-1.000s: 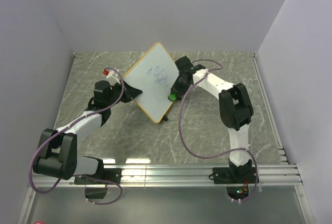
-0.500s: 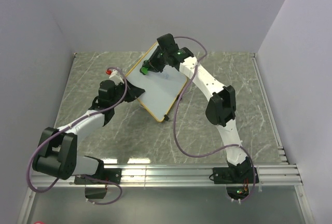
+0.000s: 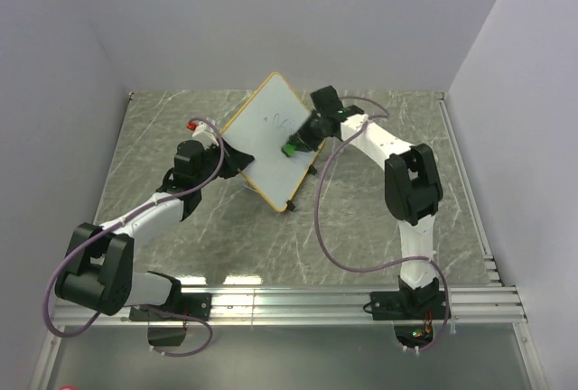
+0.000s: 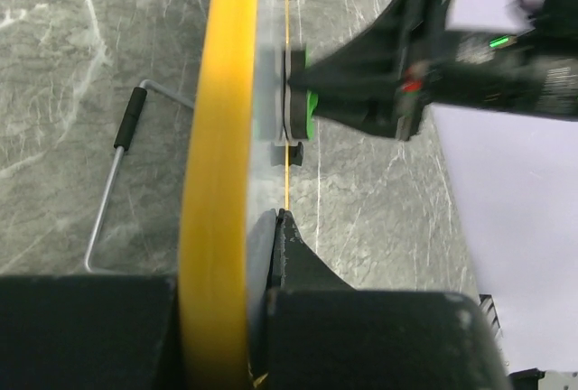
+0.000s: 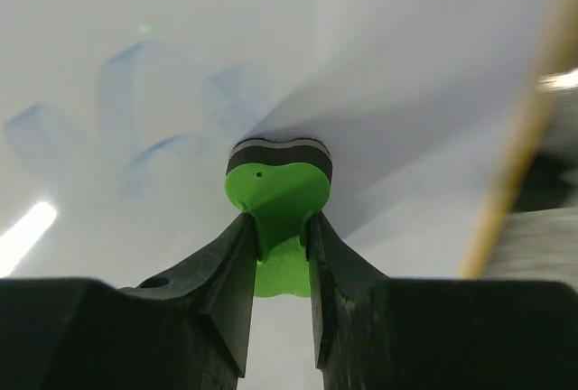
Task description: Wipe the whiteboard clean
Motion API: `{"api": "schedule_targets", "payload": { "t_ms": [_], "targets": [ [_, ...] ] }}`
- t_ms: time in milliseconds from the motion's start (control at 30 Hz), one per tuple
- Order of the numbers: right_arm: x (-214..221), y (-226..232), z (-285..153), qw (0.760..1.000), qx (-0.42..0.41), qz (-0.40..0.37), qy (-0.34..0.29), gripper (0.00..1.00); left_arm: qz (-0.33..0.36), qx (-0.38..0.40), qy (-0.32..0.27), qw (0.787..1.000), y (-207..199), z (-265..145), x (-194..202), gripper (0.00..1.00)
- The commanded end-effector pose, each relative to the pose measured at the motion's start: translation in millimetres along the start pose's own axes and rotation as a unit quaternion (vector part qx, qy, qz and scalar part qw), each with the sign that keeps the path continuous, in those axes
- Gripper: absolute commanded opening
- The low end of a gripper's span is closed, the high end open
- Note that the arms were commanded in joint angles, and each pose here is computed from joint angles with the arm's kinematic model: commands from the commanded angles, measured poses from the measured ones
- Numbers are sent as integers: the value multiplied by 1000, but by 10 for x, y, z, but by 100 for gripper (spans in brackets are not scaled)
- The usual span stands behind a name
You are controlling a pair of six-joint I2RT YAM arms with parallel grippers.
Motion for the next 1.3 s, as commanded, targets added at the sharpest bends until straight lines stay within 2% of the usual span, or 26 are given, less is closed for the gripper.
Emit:
{"api": "schedule_targets", "payload": {
  "t_ms": [0,100,233,300,333,467,667,867,933,1067,1133,1267],
  "targets": [
    [-27,-820,221,994,105,19,12,0,59,-4,147,987,151,-152,650,0],
    [-89,-962,239,990,138,8,12,0,60,-4,148,987,140,-156,659,0],
    [-113,-769,301,993,119,1,16,0,64,-1,158,985,125,-150,697,0],
    [-185,-486,309,995,96,-7,12,0,69,7,171,983,93,-135,762,0],
    [-263,-200,310,997,68,-22,1,0,72,10,176,982,73,-125,778,0],
    [-133,473,262,999,4,-44,10,0,88,12,200,976,34,-93,946,0],
    [166,1134,61,994,-107,-25,25,0,102,17,216,971,-7,-63,1044,0],
    [471,1694,-148,976,-209,-28,59,0,104,23,226,968,-19,-44,1084,0],
    [506,1783,-216,971,-230,-21,68,0,106,25,225,968,-32,-39,1083,0],
    [367,1816,-252,969,-242,-18,48,0,107,24,228,968,-25,-46,1106,0],
    [291,1663,-170,975,-218,-8,47,0,106,22,228,968,-26,-53,1104,0],
    [-89,1126,-1,990,-140,11,6,0,109,25,224,968,-49,-72,1089,0]
  ]
}}
Point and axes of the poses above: each gripper's point midway between its finger pads, its own z axis out along the fingers, its own y axis along the line the jaws close on, x = y × z, the point moved 4 cm from there along -z, back along the fingers, and after that the axes turned 4 degrees about -z, right-handed, at the moved point
